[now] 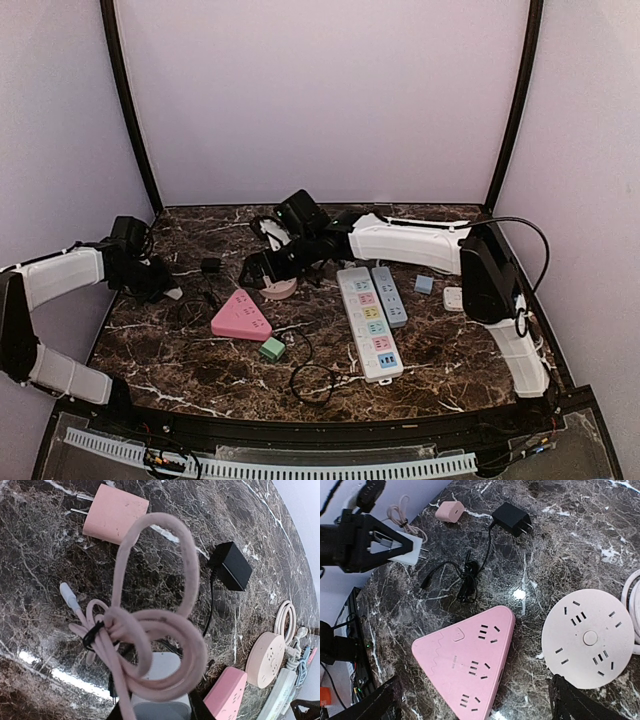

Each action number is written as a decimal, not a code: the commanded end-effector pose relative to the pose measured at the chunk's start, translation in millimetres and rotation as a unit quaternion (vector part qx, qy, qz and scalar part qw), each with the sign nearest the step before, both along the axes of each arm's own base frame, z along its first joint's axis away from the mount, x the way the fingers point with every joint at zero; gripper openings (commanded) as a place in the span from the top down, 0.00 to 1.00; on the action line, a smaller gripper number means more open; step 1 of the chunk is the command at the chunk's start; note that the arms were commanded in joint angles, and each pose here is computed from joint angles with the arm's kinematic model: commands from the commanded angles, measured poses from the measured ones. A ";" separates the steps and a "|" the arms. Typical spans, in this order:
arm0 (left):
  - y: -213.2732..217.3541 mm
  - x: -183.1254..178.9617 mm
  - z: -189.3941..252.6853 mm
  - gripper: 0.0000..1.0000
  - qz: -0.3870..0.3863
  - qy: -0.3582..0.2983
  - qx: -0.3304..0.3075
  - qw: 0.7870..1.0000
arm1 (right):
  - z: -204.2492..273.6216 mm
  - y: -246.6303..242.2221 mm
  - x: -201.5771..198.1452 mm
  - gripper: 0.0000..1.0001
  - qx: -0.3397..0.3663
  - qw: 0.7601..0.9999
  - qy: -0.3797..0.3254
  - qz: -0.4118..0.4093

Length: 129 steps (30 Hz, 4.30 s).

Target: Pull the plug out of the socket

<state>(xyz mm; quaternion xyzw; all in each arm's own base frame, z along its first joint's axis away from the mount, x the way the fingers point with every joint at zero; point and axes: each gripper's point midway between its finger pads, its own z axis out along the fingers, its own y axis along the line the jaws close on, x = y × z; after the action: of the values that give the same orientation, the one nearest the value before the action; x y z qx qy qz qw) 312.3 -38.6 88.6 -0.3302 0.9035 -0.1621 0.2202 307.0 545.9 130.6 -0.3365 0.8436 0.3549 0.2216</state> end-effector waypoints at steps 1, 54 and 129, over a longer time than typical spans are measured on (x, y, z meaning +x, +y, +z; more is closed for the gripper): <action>1.3 23.4 -0.4 0.93 0.002 -0.051 -0.067 0.996 | 41.7 -12.4 5.0 0.01 0.034 0.999 -0.032 -0.001; 33.0 -24.1 34.2 0.02 0.064 -0.104 -0.046 0.991 | 66.8 -89.6 27.2 0.01 0.042 0.995 -0.046 -0.072; 29.1 101.3 50.8 0.01 -0.160 -0.433 0.321 0.827 | 34.3 -548.6 102.9 0.01 -0.048 0.746 -0.432 -0.504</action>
<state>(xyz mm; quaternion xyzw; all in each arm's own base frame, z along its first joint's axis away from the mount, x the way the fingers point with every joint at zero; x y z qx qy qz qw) 403.6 7.0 118.5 -0.0402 0.7744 0.0011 0.6315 408.0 1.0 154.8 0.0069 0.7349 -0.0258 0.6777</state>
